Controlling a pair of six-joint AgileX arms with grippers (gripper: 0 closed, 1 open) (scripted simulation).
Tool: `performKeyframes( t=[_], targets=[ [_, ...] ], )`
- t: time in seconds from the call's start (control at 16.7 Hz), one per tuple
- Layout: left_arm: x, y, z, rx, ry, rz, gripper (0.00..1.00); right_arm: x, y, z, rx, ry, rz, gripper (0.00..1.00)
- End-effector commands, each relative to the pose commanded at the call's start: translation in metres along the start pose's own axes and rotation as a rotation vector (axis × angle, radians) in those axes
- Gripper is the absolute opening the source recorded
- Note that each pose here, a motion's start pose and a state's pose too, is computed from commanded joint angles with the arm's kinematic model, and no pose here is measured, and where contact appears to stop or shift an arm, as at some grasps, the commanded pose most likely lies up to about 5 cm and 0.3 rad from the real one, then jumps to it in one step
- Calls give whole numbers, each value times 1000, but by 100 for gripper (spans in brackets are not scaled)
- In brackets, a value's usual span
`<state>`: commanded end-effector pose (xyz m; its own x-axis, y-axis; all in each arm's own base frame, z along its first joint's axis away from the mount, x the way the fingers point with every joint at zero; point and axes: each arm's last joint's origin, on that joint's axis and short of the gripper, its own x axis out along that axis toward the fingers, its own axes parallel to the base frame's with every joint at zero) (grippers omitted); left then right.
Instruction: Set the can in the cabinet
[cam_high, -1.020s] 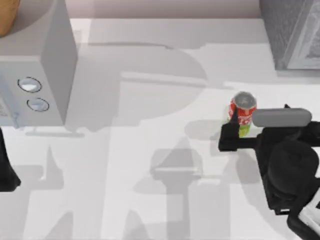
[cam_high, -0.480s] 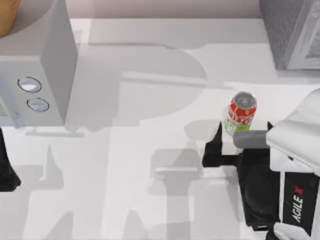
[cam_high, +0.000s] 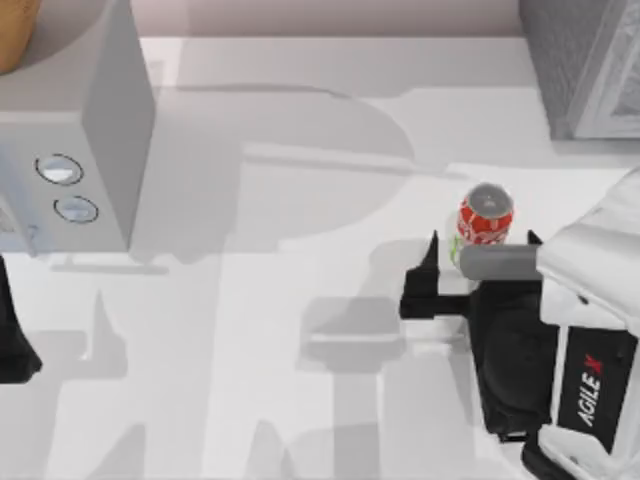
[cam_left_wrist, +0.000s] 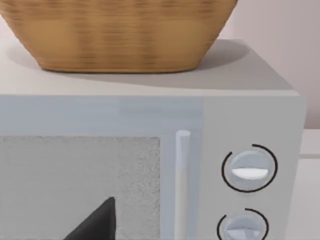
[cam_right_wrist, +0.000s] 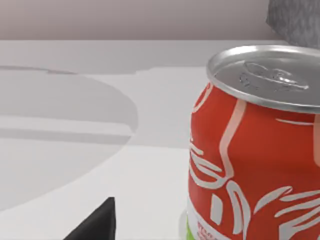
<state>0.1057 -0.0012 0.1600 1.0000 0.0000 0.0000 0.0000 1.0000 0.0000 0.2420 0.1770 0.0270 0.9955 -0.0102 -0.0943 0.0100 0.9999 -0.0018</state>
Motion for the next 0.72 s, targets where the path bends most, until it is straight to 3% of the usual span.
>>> performKeyframes(
  t=[0.3, 0.6, 0.72],
  targets=[
    [0, 0, 0, 0, 0, 0, 100, 38, 0, 0, 0, 0, 0, 100],
    [0, 0, 0, 0, 0, 0, 100, 42, -1, 0, 0, 0, 0, 100],
    [0, 0, 0, 0, 0, 0, 100, 42, -1, 0, 0, 0, 0, 85]
  ],
)
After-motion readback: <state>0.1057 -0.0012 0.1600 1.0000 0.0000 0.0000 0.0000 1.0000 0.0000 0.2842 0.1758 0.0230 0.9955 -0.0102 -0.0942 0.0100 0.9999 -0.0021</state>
